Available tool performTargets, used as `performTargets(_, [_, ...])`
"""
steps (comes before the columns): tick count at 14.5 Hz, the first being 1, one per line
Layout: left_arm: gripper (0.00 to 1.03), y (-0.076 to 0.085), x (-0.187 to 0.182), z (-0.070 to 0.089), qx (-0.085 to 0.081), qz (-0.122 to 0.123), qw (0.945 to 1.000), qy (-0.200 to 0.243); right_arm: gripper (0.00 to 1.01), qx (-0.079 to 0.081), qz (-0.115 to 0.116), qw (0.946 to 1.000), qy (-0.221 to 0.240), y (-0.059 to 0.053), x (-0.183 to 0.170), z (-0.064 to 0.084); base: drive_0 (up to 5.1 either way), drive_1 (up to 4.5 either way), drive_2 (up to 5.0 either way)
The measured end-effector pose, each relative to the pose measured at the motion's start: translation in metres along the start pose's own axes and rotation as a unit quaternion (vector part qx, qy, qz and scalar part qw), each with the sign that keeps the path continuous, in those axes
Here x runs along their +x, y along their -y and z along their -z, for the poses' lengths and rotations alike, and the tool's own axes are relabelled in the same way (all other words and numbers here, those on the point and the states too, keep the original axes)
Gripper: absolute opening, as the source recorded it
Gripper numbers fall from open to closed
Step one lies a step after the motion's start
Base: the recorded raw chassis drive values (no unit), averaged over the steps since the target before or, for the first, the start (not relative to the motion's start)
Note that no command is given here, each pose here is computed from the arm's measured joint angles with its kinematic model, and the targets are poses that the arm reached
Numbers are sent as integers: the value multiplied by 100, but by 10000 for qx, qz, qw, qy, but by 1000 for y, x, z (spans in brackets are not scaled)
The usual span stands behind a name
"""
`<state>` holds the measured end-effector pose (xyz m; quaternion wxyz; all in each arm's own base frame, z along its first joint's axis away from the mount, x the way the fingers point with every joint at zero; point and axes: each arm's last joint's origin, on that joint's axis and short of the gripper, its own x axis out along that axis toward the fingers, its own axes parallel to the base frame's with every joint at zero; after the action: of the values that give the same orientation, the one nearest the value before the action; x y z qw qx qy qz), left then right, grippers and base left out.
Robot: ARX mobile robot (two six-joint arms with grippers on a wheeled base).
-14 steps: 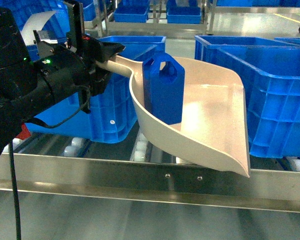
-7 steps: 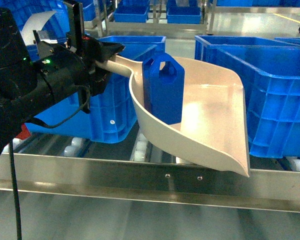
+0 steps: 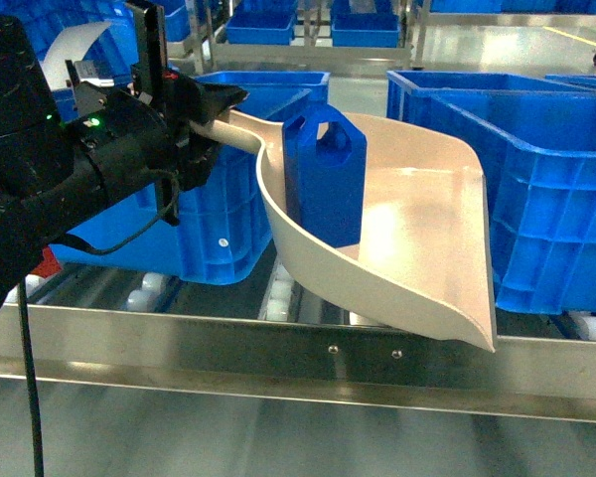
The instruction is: Place part in tray to right shelf
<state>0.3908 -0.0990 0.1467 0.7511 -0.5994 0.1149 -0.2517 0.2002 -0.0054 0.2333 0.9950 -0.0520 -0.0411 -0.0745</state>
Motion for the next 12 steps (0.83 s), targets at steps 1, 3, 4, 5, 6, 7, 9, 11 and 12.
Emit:
performTargets(1, [13, 0, 0, 0, 0, 0, 10000, 0, 98, -2, 0, 10000, 0, 0, 0, 0, 0, 0, 0])
performTargets(3, [13, 0, 0, 0, 0, 0, 10000, 0, 98, 0, 0, 10000, 0, 0, 0, 0, 0, 0, 0])
performTargets(4, [13, 0, 0, 0, 0, 0, 10000, 0, 98, -2, 0, 10000, 0, 0, 0, 0, 0, 0, 0])
performTargets(5, [13, 0, 0, 0, 0, 0, 10000, 0, 98, -2, 0, 10000, 0, 0, 0, 0, 0, 0, 0])
performTargets(6, [13, 0, 0, 0, 0, 0, 10000, 0, 98, 0, 0, 10000, 0, 0, 0, 0, 0, 0, 0])
performTargets(7, [13, 0, 0, 0, 0, 0, 10000, 0, 98, 0, 0, 10000, 0, 0, 0, 0, 0, 0, 0])
performTargets(9, [13, 0, 0, 0, 0, 0, 10000, 0, 98, 0, 0, 10000, 0, 0, 0, 0, 0, 0, 0])
performTargets(11, [13, 0, 0, 0, 0, 0, 10000, 0, 98, -2, 0, 10000, 0, 0, 0, 0, 0, 0, 0])
performTargets(12, [13, 0, 0, 0, 0, 0, 10000, 0, 98, 0, 0, 10000, 0, 0, 0, 0, 0, 0, 0])
